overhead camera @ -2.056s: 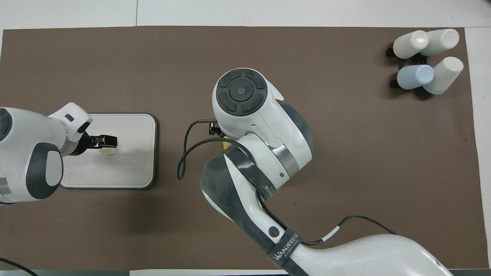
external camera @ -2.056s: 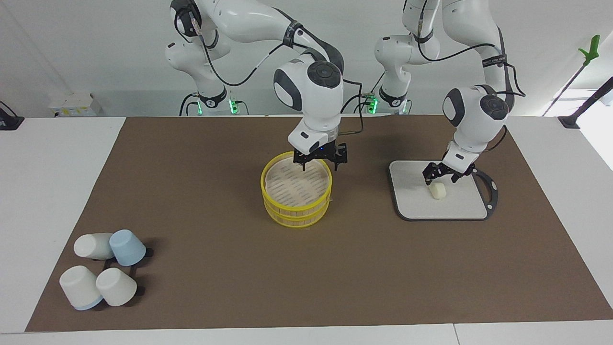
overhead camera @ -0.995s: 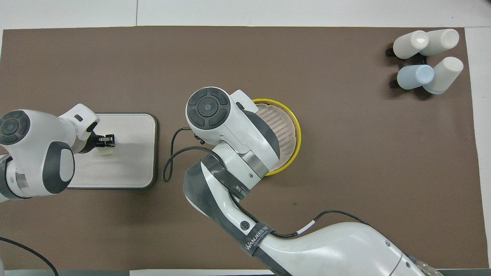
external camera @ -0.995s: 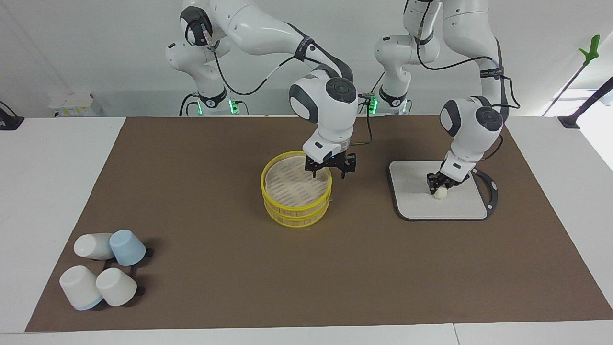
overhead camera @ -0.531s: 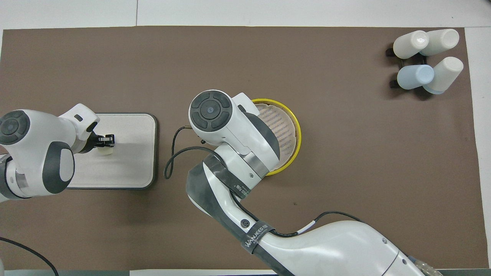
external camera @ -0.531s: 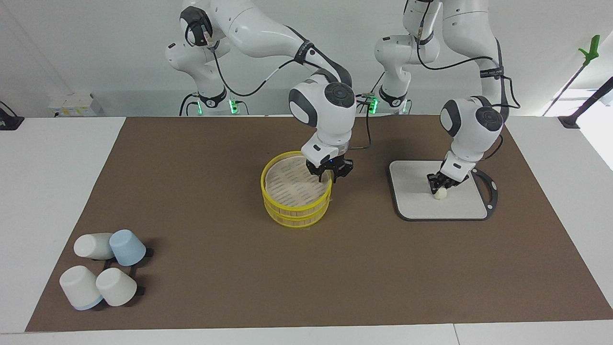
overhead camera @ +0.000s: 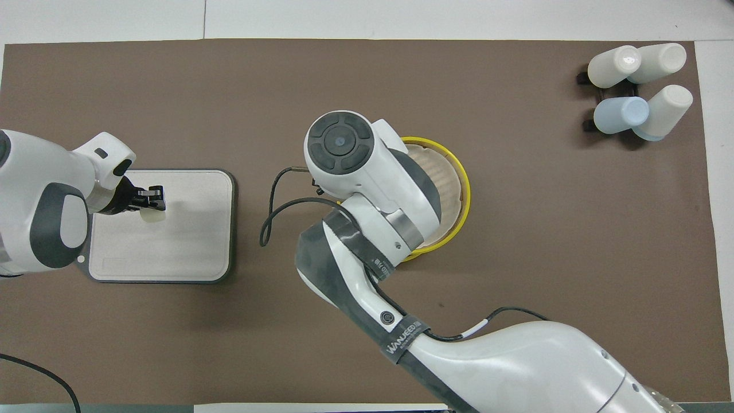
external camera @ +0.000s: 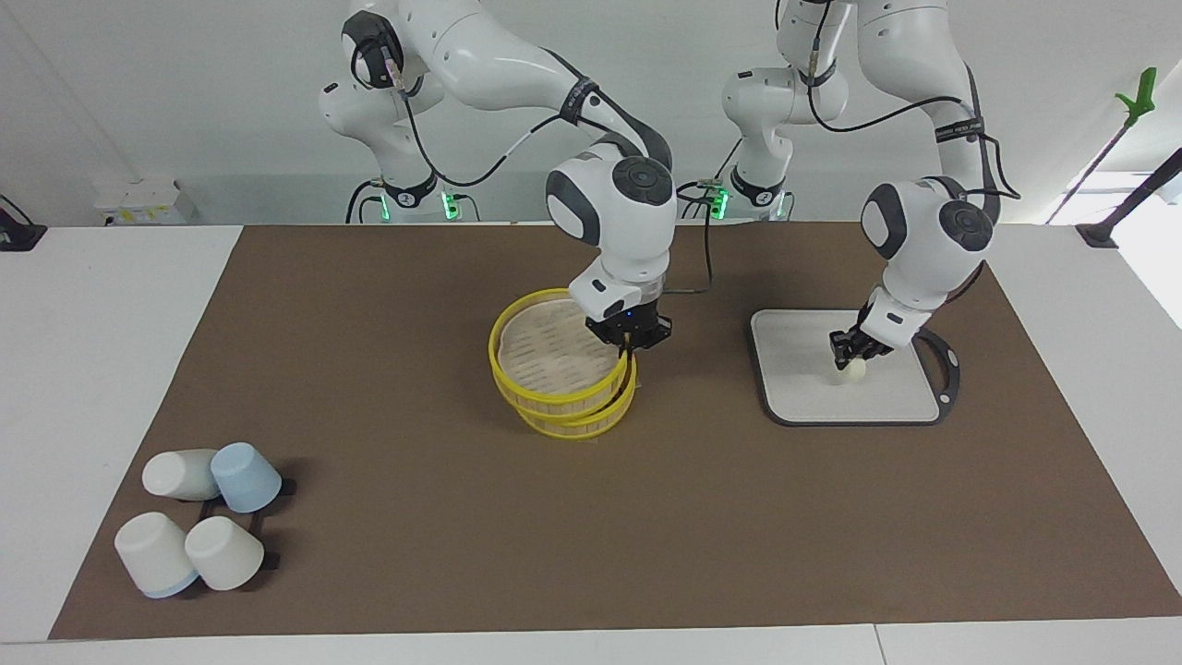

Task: Place bun in steamer
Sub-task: 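Carry the bun with the left gripper and release it into the steamer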

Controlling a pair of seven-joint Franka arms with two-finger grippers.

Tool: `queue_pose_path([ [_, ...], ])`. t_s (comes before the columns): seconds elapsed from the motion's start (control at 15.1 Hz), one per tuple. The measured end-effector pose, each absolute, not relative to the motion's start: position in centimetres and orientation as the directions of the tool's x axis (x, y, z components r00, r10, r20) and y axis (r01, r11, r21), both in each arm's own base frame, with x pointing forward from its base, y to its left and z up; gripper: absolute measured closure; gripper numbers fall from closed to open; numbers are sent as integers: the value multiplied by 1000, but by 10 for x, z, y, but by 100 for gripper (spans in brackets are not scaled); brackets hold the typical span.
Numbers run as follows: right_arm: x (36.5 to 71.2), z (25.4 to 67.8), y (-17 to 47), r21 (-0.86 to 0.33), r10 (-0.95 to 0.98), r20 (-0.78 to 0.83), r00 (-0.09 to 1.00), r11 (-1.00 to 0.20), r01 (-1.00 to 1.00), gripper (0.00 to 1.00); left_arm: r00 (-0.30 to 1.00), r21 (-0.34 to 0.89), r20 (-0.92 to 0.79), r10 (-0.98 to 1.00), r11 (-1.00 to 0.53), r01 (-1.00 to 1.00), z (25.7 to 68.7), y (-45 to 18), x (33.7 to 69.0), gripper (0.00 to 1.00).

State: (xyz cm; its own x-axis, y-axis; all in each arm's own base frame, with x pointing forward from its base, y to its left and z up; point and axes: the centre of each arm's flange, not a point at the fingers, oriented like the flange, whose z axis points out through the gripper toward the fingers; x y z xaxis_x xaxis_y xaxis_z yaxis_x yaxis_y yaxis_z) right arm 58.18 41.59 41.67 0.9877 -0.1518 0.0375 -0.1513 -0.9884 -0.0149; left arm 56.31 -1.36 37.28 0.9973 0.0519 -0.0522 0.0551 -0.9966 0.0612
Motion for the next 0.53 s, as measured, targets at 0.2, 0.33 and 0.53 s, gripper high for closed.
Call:
queue_pose_path([
  [0.2,626,448,341,-25,-36,77,996,-999,-34,91,993,78,-61,106,-991,110,432,-49,581,69],
  [0.33,650,463,284,-18,27,96,995,-999,29,91,985,83,-37,166,-982,169,458,-100,588,69],
  [0.53,668,469,219,5,48,65,997,-999,48,91,974,104,0,228,-968,226,483,-188,592,69],
])
